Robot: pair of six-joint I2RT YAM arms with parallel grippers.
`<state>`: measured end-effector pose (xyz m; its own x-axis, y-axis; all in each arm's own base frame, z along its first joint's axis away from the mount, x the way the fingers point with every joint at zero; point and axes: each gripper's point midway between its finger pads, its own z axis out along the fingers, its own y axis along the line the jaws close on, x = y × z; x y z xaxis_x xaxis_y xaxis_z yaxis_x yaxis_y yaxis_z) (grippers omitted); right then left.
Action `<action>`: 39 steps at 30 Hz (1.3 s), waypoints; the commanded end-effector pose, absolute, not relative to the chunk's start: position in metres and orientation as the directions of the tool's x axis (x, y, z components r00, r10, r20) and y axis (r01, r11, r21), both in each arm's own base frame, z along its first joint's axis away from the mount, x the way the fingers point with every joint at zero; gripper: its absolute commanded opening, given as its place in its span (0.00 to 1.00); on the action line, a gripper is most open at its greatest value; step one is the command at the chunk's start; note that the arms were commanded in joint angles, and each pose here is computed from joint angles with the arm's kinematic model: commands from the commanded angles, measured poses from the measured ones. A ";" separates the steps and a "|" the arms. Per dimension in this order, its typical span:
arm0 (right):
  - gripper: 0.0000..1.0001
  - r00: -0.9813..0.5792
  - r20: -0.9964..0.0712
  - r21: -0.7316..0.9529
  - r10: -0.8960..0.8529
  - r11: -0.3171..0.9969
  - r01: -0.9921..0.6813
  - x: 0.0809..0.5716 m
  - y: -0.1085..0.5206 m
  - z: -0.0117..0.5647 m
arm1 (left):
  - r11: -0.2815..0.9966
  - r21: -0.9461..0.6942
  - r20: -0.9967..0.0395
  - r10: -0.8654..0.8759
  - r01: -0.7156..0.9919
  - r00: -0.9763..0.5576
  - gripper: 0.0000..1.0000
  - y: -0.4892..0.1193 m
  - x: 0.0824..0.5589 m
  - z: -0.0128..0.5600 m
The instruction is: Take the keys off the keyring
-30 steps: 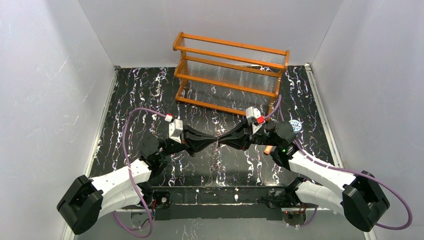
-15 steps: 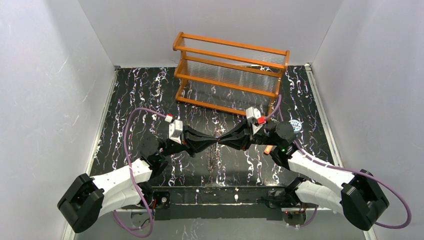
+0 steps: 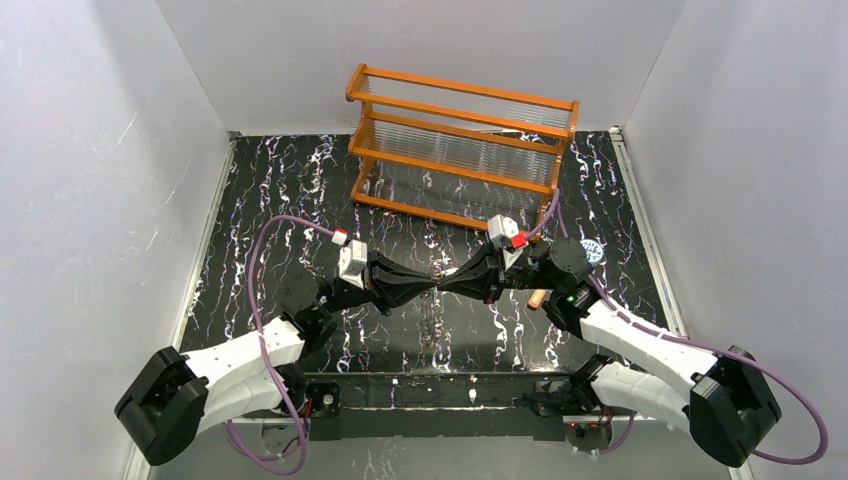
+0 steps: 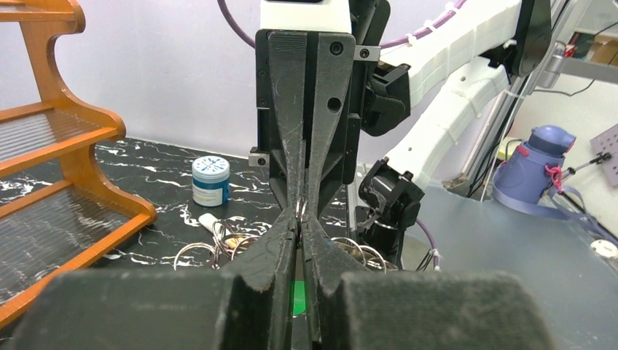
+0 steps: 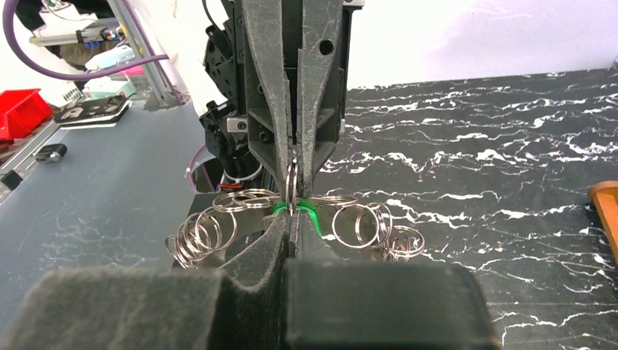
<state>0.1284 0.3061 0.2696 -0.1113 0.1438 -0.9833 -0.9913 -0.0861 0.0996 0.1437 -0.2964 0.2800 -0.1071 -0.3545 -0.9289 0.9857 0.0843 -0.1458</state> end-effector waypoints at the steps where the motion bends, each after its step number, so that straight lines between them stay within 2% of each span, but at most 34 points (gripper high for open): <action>1: 0.01 -0.046 -0.993 0.044 0.106 -0.021 -0.999 0.141 0.303 0.288 | 0.063 -0.105 -0.935 -0.347 0.992 -0.077 0.09 -0.295 0.133 0.285; 4: 0.01 -0.076 -0.996 0.076 0.036 -0.007 -0.997 0.144 0.302 0.281 | 0.083 -0.102 -0.949 -0.308 0.991 -0.072 0.20 -0.294 0.135 0.281; 8: 0.01 -0.102 -0.994 0.102 -0.036 -0.002 -0.995 0.144 0.300 0.278 | 0.111 -0.090 -0.973 -0.224 0.990 -0.063 0.28 -0.294 0.138 0.278; 13: 0.01 -0.138 -0.984 0.140 -0.115 -0.009 -0.990 0.143 0.299 0.275 | 0.123 -0.064 -0.993 -0.106 0.990 -0.051 0.33 -0.293 0.139 0.269; 20: 0.01 -0.147 -0.973 0.159 -0.177 -0.055 -0.986 0.138 0.299 0.274 | 0.123 -0.038 -0.999 0.023 0.992 -0.041 0.33 -0.295 0.146 0.258; 30: 0.01 -0.151 -0.967 0.170 -0.207 -0.078 -0.982 0.139 0.302 0.273 | 0.110 -0.055 -0.985 0.154 0.992 -0.071 0.31 -0.301 0.154 0.249; 33: 0.01 -0.158 -0.963 0.179 -0.218 -0.080 -0.981 0.139 0.302 0.272 | 0.100 -0.060 -0.982 0.172 0.993 -0.077 0.27 -0.302 0.153 0.247; 39: 0.01 -0.162 -0.960 0.183 -0.229 -0.073 -0.980 0.141 0.303 0.271 | 0.077 -0.074 -0.975 0.203 0.994 -0.088 0.11 -0.304 0.152 0.244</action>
